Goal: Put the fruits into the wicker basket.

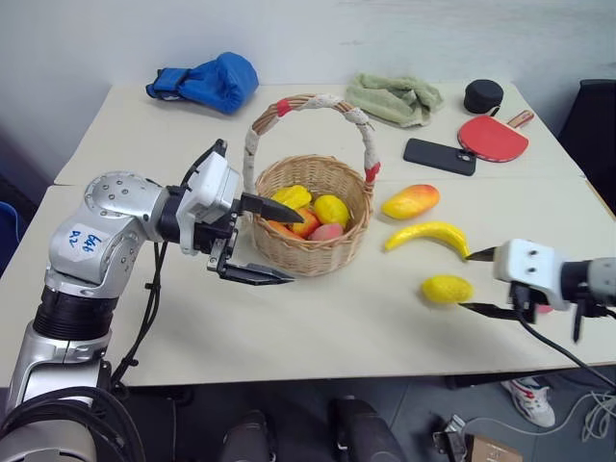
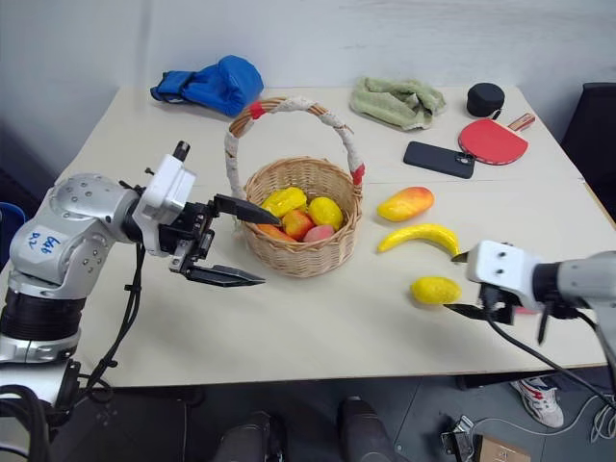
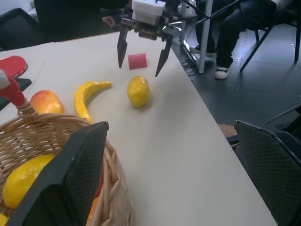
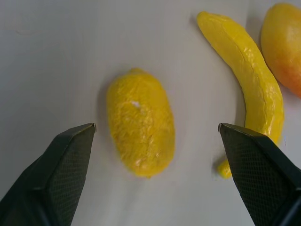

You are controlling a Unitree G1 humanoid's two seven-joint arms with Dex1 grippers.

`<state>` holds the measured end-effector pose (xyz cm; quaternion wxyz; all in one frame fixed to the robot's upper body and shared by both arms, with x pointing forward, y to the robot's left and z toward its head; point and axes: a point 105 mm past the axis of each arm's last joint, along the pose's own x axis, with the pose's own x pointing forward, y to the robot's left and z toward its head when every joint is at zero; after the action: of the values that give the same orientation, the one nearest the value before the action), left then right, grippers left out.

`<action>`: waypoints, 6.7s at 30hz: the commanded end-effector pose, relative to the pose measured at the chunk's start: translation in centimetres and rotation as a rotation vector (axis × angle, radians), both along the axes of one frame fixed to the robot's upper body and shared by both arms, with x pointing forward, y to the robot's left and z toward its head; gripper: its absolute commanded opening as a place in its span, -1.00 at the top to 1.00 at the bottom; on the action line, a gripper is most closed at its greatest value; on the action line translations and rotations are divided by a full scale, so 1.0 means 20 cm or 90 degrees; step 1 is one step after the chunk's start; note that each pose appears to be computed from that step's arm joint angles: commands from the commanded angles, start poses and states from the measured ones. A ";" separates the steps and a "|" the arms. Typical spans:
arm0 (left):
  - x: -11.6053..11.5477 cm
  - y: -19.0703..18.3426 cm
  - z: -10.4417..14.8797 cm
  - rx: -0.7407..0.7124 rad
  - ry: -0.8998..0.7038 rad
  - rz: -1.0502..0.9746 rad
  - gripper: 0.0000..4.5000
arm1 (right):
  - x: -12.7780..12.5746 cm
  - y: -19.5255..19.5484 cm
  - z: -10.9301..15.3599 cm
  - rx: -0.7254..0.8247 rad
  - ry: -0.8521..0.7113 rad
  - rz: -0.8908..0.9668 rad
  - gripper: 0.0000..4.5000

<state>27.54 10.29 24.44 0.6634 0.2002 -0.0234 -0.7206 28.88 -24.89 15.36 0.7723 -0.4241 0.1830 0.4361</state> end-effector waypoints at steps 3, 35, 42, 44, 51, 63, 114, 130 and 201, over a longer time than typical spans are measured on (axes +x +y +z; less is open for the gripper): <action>-0.01 0.01 0.04 0.002 -0.034 0.008 -1.00 | 0.08 -0.01 -0.10 -0.016 0.020 -0.004 -0.85; 0.02 0.15 0.18 -0.050 -0.039 0.115 -1.00 | 0.30 1.02 0.60 0.407 -0.071 0.099 -0.66; -0.03 0.07 0.15 -0.063 -0.022 0.067 -1.00 | 0.05 0.53 0.56 0.354 -0.013 0.040 -0.66; -0.04 0.05 0.15 -0.062 -0.021 0.054 -1.00 | 0.06 0.40 0.45 0.276 -0.016 -0.012 -0.66; -0.02 -0.02 0.16 -0.063 -0.037 0.023 -1.00 | 0.41 -0.04 0.15 0.116 -0.093 -0.243 -0.66; -0.03 -0.02 0.17 -0.060 -0.044 0.030 -1.00 | 0.67 0.05 0.02 0.214 -0.029 -0.288 -0.38; 0.05 0.12 0.23 -0.089 -0.063 0.117 -1.00 | 0.16 0.35 0.47 0.315 -0.090 -0.145 -0.14; 0.02 0.06 0.23 -0.083 -0.070 0.092 -1.00 | 0.75 0.35 0.20 0.175 -0.167 -0.177 -0.78; 0.12 0.20 0.30 -0.102 -0.081 0.173 -1.00 | 0.49 0.83 0.52 0.667 -0.100 -0.207 -0.82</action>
<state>30.24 14.34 29.49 0.7712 0.1766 -0.0752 -0.6069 38.72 -8.68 23.99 0.9502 0.0246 -0.0140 0.3104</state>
